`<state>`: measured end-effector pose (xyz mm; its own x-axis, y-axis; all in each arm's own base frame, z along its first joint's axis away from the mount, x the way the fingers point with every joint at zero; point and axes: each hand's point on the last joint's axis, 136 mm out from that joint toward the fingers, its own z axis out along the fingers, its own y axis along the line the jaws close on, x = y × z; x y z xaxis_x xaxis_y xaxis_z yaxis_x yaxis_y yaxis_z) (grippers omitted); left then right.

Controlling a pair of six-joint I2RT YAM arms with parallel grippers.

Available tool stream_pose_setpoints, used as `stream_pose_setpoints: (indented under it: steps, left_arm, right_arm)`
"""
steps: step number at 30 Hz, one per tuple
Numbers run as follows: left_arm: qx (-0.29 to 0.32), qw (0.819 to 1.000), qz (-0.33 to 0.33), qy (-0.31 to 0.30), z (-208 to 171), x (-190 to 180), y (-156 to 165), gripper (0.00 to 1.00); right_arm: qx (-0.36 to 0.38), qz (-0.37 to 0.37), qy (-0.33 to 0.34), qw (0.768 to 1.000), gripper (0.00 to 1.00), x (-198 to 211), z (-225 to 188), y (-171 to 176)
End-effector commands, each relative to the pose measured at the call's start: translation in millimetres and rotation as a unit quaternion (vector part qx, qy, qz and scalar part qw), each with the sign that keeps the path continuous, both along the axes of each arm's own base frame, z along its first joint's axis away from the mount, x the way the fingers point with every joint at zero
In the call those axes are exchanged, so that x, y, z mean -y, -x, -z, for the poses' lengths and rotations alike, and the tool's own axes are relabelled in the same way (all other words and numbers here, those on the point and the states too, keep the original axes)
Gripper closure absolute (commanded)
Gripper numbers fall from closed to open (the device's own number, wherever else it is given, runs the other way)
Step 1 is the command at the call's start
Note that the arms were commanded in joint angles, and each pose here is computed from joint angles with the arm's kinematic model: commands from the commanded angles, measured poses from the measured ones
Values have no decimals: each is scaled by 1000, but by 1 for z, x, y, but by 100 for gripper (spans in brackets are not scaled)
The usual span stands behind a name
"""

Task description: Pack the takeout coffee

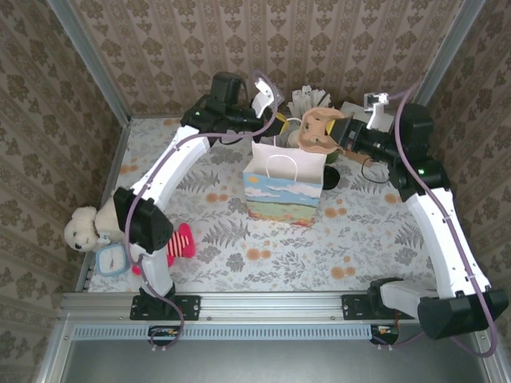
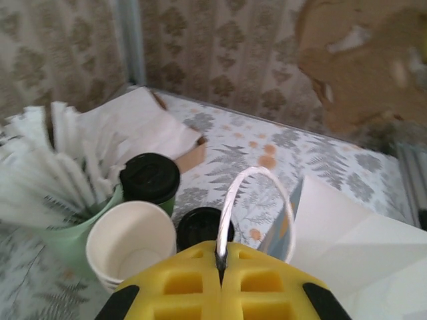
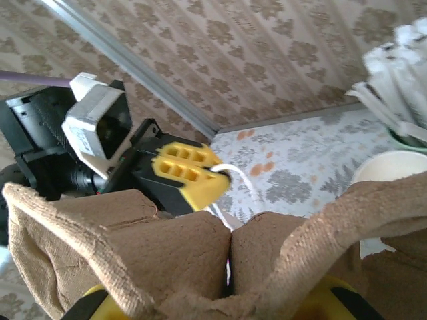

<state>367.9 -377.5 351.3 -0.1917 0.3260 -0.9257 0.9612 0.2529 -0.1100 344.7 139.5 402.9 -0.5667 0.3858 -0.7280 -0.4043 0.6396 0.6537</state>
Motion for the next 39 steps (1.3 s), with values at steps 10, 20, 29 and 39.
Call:
stream_pose_setpoints:
  steps: [10, 20, 29, 39]
  left_arm:
    - [-91, 957, -274, 17, -7, -40, -18, 100]
    - [-134, 959, -244, 59, -7, -41, -23, 100]
    - [-165, 955, -236, 73, 1, -47, -33, 100]
    - [-178, 956, -220, 79, 1, -51, -36, 100]
  right_arm:
    - [0, -118, -60, 991, 85, -60, -34, -5]
    - [-77, -196, -85, 974, 85, -85, -9, -19]
    - [-147, -223, -86, 960, 84, -92, 16, -21]
    - [-219, -230, -76, 945, 83, -95, 47, -25]
